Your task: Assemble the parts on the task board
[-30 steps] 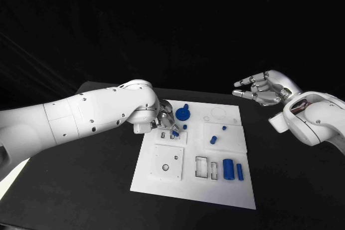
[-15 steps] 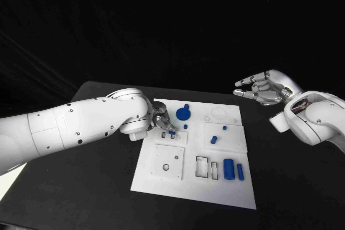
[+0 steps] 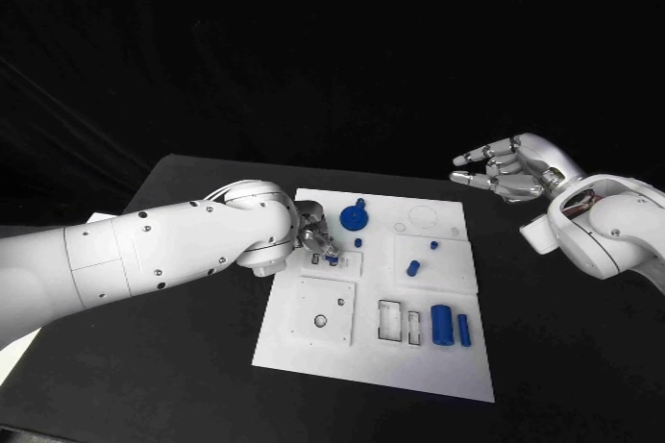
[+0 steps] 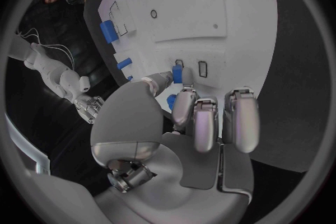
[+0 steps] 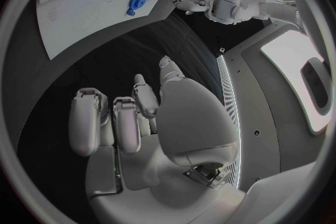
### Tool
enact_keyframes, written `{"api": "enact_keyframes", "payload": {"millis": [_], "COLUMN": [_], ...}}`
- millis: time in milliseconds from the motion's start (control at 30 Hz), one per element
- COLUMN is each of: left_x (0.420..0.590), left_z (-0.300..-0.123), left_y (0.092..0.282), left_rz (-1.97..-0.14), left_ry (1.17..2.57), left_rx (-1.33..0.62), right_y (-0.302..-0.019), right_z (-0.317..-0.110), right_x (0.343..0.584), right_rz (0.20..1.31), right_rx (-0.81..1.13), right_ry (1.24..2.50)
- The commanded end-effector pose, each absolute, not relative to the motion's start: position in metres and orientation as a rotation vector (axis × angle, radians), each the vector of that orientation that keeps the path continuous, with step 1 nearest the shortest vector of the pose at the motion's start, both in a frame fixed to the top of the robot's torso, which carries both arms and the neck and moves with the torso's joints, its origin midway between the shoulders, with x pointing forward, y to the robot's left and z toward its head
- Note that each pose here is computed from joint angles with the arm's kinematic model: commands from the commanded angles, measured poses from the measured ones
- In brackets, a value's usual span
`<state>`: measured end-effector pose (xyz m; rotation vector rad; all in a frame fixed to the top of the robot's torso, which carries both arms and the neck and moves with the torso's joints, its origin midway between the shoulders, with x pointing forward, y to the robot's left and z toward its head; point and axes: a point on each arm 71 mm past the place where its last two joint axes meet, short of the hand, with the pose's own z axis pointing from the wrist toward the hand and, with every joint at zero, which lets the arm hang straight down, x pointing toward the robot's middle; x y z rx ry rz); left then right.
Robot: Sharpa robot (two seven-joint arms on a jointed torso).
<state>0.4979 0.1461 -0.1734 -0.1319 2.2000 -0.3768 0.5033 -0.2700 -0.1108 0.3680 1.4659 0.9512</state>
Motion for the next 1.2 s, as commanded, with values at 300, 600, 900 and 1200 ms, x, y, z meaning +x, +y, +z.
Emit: {"api": "enact_keyframes", "payload": {"millis": [300,600,900,1200], "left_x": [0.4969,0.4947,0.4937,0.4951], "left_z": [-0.1791,-0.1804,-0.1811,-0.1816], "left_y": [0.1421,0.1407,0.1414,0.1415], "left_rz": [-0.347,-0.343,-0.344,-0.345], "left_ry": [2.231,2.254,2.269,2.27], "left_rx": [-0.06,-0.036,-0.034,-0.047], "right_y": [-0.2692,-0.2695,-0.2697,-0.2681], "right_z": [-0.1107,-0.1111,-0.1119,-0.1124], "right_x": [0.5029,0.5032,0.5035,0.5042], "right_rz": [0.953,0.96,0.964,0.97], "right_rx": [0.357,0.363,0.367,0.361], "right_ry": [1.466,1.471,1.481,1.488]}}
